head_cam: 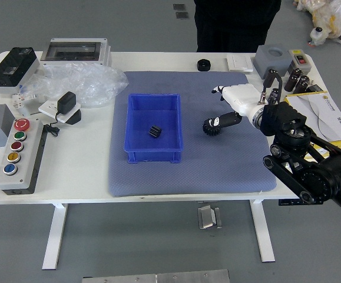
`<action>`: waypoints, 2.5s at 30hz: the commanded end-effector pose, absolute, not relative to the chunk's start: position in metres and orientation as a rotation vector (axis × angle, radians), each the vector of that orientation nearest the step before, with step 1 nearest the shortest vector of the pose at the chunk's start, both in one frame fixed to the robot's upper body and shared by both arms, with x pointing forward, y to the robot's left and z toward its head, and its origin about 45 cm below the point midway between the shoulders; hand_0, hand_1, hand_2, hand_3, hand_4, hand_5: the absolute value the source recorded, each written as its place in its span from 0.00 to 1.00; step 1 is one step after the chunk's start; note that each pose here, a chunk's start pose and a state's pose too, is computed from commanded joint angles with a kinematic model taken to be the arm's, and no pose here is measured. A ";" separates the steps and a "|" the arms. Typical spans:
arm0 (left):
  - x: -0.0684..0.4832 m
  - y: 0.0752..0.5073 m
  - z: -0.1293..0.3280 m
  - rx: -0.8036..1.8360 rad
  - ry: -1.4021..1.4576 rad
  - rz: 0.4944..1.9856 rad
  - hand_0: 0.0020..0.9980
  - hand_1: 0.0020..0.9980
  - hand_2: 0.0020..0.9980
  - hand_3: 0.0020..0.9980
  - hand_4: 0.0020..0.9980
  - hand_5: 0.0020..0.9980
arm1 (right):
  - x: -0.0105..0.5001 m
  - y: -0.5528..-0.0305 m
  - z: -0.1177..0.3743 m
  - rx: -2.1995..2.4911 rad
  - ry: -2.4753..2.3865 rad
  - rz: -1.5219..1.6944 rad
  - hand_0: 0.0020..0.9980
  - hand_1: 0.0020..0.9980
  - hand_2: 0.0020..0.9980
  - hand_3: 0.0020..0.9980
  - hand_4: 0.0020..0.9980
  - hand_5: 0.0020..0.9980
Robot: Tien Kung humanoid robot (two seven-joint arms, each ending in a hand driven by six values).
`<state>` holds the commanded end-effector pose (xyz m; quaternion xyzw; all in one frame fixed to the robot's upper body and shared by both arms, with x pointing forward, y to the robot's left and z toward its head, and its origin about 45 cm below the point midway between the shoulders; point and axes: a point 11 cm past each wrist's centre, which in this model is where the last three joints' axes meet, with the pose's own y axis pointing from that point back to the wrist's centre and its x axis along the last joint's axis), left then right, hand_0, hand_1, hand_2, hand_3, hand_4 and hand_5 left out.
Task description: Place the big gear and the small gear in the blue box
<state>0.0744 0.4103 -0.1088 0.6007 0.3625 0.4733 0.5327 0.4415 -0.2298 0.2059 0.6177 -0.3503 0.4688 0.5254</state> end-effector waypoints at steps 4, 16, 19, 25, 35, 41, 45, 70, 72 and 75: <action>0.075 0.411 -0.108 1.435 0.862 1.128 0.85 0.82 0.80 0.82 0.67 0.31 | 0.444 -0.232 0.198 1.453 -0.798 1.083 0.62 0.57 0.71 0.84 0.87 0.55; 0.073 0.413 -0.108 1.445 0.859 1.121 0.85 0.82 0.79 0.82 0.67 0.31 | 0.450 -0.229 0.184 1.407 -0.722 1.014 0.64 0.60 0.75 0.82 0.85 0.51; 0.073 0.413 -0.108 1.446 0.858 1.120 0.85 0.82 0.80 0.82 0.67 0.31 | 0.451 -0.227 0.183 1.403 -0.715 1.011 0.64 0.59 0.75 0.81 0.85 0.51; 0.073 0.414 -0.108 1.449 0.856 1.119 0.85 0.82 0.80 0.82 0.67 0.31 | 0.454 -0.222 0.183 1.398 -0.705 1.008 0.64 0.59 0.73 0.81 0.85 0.51; 0.072 0.414 -0.108 1.450 0.858 1.117 0.85 0.82 0.80 0.82 0.67 0.31 | 0.454 -0.212 0.182 1.407 -0.707 1.013 0.63 0.59 0.72 0.81 0.84 0.49; 0.072 0.414 -0.108 1.450 0.856 1.117 0.85 0.82 0.80 0.82 0.67 0.31 | 0.454 -0.207 0.180 1.412 -0.712 1.016 0.63 0.58 0.71 0.80 0.83 0.46; 0.073 0.413 -0.108 1.449 0.855 1.117 0.85 0.82 0.79 0.82 0.67 0.31 | 0.455 -0.205 0.178 1.417 -0.714 1.018 0.63 0.57 0.70 0.79 0.83 0.46; 0.075 0.410 -0.109 1.445 0.853 1.113 0.85 0.82 0.79 0.82 0.67 0.31 | 0.453 -0.203 0.160 1.433 -0.706 0.991 0.61 0.56 0.68 0.75 0.80 0.44; 0.075 0.410 -0.109 1.444 0.853 1.113 0.85 0.82 0.79 0.82 0.67 0.31 | 0.453 -0.202 0.159 1.434 -0.709 0.995 0.59 0.54 0.64 0.70 0.78 0.43; 0.075 0.409 -0.109 1.443 0.853 1.112 0.85 0.82 0.79 0.82 0.67 0.31 | 0.453 -0.201 0.158 1.435 -0.714 1.004 0.59 0.54 0.64 0.70 0.78 0.43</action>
